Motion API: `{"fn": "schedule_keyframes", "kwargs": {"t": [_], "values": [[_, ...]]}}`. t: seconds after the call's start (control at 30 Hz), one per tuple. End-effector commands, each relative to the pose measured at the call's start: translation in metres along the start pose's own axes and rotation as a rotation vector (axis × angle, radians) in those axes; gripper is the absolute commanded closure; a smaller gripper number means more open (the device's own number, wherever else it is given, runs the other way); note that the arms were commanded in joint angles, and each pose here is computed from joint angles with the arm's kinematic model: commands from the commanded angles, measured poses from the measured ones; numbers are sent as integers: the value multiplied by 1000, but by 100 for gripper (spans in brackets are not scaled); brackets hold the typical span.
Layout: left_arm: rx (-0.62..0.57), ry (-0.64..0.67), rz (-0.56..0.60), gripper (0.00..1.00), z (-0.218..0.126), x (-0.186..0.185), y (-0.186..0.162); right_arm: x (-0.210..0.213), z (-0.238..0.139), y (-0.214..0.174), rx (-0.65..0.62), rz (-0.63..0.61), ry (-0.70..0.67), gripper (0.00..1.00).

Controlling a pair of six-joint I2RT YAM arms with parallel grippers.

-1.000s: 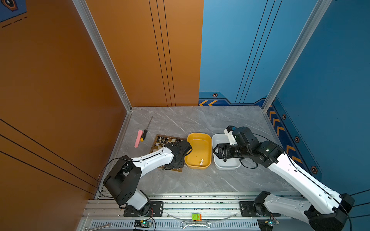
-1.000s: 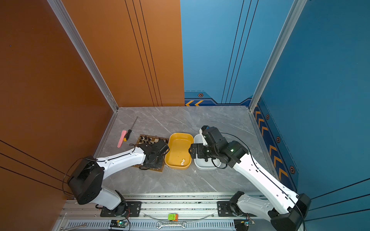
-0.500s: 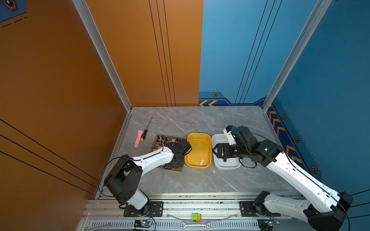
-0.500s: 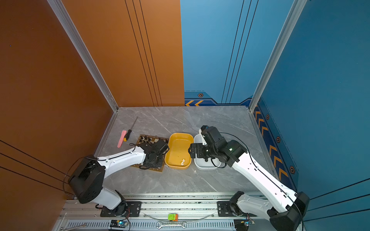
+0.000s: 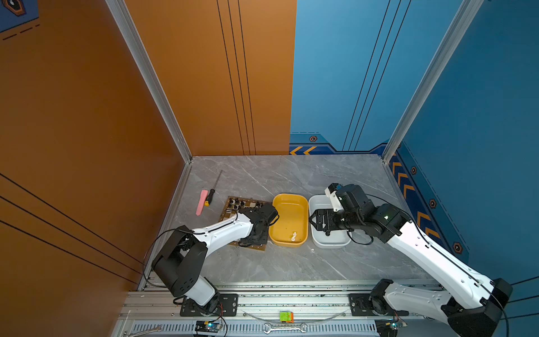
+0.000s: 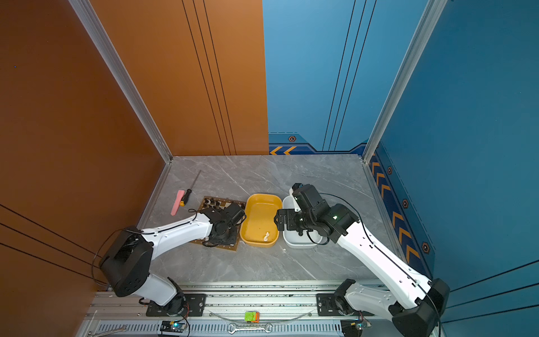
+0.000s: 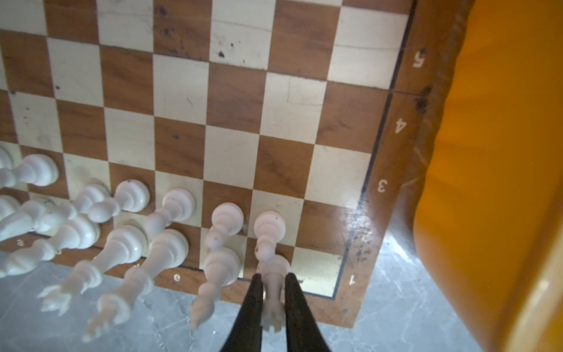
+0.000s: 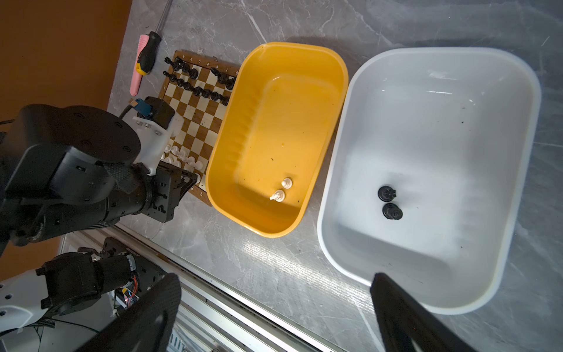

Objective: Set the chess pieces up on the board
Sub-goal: 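Lower the piece onto the corner square of the first rank and open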

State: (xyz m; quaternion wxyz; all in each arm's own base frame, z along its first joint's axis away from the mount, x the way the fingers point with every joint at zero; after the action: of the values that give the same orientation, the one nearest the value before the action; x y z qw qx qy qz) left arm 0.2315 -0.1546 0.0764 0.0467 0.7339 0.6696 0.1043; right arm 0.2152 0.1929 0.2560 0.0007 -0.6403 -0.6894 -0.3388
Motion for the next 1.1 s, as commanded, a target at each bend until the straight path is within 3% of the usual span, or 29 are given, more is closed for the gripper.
{"fn": "schedule_keyframes", "kwargs": {"t": [0.0, 1.07], "values": [[-3, -33, 3, 83, -10, -7, 3, 4, -3, 6, -38, 6, 6, 0], [8, -44, 33, 79, -11, -23, -7, 0, -12, 1, -58, 23, 17, 0]]}}
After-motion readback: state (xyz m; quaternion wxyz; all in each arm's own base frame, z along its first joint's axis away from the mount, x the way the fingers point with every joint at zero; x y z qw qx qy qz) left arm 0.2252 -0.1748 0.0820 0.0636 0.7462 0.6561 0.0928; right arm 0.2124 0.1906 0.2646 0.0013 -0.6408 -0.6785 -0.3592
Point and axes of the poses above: each gripper's point midway between its finger pads, its own z axis out along the fingers, its own x axis along the line the jaws close on, y = z × x, the point moved 3 cm from there along -z, back along the fingers, and after that the axes turned 5 degrees about z, right-handed, at the moved point
